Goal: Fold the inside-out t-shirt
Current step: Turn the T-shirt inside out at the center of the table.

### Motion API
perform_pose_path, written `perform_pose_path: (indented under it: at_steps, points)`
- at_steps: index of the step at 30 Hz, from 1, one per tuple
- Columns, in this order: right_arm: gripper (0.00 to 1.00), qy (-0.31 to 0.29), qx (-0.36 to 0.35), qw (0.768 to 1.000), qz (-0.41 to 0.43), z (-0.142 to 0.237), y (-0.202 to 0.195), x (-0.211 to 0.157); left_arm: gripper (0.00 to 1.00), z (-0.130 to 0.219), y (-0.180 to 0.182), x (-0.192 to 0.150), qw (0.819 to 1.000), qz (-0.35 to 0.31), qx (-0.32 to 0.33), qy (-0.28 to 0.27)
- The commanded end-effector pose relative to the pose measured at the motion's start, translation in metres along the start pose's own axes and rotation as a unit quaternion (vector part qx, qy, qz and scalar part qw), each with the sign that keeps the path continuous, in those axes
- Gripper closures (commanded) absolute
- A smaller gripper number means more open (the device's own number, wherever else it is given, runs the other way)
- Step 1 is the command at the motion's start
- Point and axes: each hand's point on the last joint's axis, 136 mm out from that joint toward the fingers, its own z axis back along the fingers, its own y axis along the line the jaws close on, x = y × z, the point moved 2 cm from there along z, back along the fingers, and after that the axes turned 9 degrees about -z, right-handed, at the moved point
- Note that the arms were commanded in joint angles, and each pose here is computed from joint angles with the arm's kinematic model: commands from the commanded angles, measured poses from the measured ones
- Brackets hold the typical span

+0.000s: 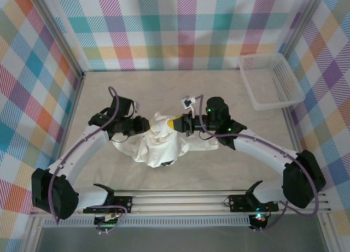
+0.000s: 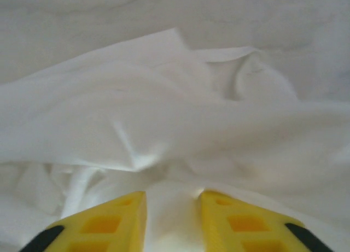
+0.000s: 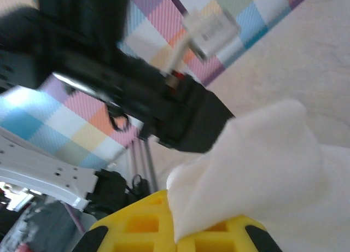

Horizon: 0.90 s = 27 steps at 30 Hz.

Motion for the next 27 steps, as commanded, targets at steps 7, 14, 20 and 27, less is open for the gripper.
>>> perform_pose_path:
  at_steps: [7, 14, 20, 27]
  points:
    - [1.0, 0.009, 0.012, 0.999, -0.037, 0.002, -0.005, 0.001, 0.53, 0.059, -0.027, -0.019, 0.987, -0.094, -0.042, -0.121]
    - [1.0, 0.024, -0.028, 0.998, -0.059, -0.005, -0.018, 0.005, 0.57, 0.057, -0.101, -0.04, 0.963, -0.202, -0.114, -0.134]
    - [1.0, 0.027, -0.034, 0.997, -0.07, -0.008, -0.02, 0.008, 0.57, 0.007, -0.097, -0.04, 0.983, -0.17, -0.017, -0.071]
    - [1.0, 0.007, -0.126, 0.987, -0.096, 0.001, -0.053, 0.008, 1.0, 0.03, -0.102, -0.023, 0.985, -0.14, -0.019, -0.1]
